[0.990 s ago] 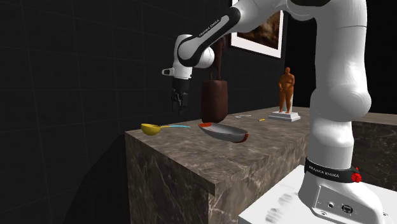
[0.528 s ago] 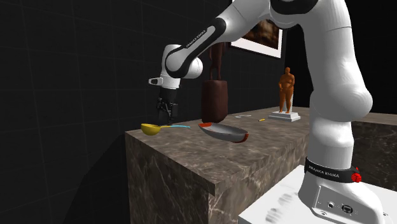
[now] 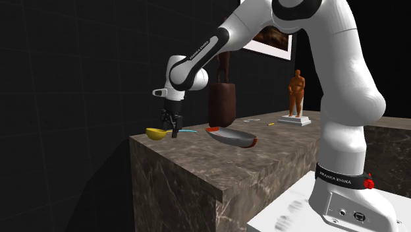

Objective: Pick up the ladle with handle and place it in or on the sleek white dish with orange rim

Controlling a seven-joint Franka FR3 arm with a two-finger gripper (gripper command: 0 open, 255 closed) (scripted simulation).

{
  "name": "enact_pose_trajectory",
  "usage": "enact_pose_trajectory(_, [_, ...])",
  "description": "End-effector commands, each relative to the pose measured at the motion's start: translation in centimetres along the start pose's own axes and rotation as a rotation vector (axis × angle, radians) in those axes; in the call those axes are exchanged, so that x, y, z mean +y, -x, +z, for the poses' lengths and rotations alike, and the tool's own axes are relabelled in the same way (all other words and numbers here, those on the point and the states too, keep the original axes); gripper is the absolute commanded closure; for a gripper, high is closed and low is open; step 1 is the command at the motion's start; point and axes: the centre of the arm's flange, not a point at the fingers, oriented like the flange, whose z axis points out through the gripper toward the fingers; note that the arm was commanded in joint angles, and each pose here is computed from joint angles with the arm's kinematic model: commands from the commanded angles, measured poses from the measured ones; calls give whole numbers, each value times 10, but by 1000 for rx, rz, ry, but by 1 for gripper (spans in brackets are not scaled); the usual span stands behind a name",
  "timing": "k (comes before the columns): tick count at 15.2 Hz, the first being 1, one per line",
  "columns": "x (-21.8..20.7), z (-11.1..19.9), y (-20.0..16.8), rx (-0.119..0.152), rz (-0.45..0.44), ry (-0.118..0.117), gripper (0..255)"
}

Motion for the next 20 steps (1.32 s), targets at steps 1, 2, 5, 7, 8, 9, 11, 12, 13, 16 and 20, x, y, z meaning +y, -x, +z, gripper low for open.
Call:
enact_pose_trajectory(1, [0,1,-1,0,0,0,0])
enact_pose_trajectory(2, [0,1,-1,0,0,0,0])
enact_pose_trajectory(5, [0,1,-1,0,0,0,0])
enact_pose_trajectory(7, [0,1,-1,0,0,0,255])
enact_pose_trajectory(8, [0,1,-1,0,0,0,255])
enact_pose_trajectory(9, [0,1,0,0,0,0,255])
enact_pose_trajectory(11, [0,1,0,0,0,0,255])
enact_pose_trajectory(12, [0,1,0,0,0,0,255])
enact_pose_trajectory(13, [0,1,0,0,0,0,255])
enact_pose_trajectory(16, [1,-4,-1,0,0,0,255])
enact_pose_trajectory(20, [5,-25,-3,0,0,0,255])
